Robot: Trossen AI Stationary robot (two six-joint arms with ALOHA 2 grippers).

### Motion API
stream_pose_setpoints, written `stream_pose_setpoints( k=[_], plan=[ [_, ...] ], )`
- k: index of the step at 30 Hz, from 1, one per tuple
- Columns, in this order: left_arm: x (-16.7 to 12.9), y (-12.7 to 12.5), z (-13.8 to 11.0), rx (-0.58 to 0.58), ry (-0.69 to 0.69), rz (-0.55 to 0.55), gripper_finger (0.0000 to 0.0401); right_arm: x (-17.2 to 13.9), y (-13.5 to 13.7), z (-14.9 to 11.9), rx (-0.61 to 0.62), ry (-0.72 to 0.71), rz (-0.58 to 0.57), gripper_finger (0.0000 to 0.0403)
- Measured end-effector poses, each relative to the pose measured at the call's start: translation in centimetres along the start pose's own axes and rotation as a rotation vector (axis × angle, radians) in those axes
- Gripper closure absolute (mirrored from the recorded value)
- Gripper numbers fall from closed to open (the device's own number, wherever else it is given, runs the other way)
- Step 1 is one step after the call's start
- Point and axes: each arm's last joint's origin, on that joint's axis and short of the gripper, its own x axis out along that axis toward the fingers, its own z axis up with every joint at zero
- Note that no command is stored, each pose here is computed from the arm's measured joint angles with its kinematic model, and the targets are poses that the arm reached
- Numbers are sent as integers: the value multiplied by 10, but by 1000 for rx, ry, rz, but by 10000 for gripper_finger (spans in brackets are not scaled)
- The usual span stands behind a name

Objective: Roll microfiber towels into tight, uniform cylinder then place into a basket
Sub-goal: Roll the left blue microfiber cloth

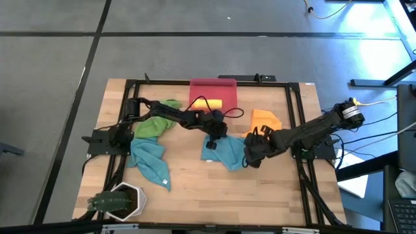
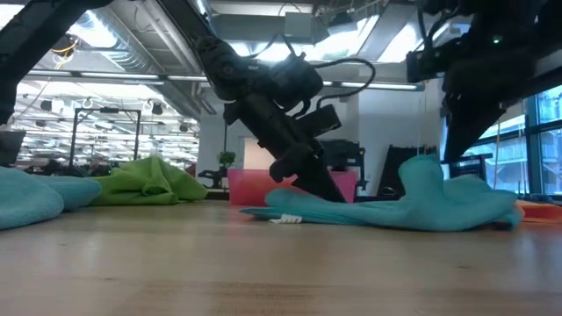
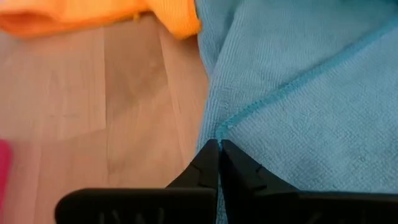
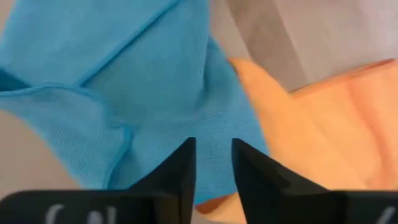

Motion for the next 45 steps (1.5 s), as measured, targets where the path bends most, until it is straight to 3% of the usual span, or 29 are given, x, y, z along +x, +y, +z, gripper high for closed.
stream_pose_setpoints(
  k=[9, 13, 17, 22, 27, 45],
  plan=[
    [-1, 2, -3, -8, 28, -5, 401, -8, 23, -11, -166, -63, 154, 229],
    [0, 1, -3, -8, 28, -5, 401, 5, 13, -34, -110, -128, 224, 222],
    [-1, 1, -3, -10, 27, -6, 401, 16, -13, -60, 4, -314, 344, 225],
    [0, 1, -3, -12, 24, -14, 401, 34, -28, -79, -17, -636, 512, 230],
    [0, 1, -3, -13, 23, -14, 401, 53, -37, -89, -27, -641, 476, 230],
    [-1, 4, -4, -39, 23, -11, 401, 63, -24, -69, -91, -703, 525, 231]
  ],
)
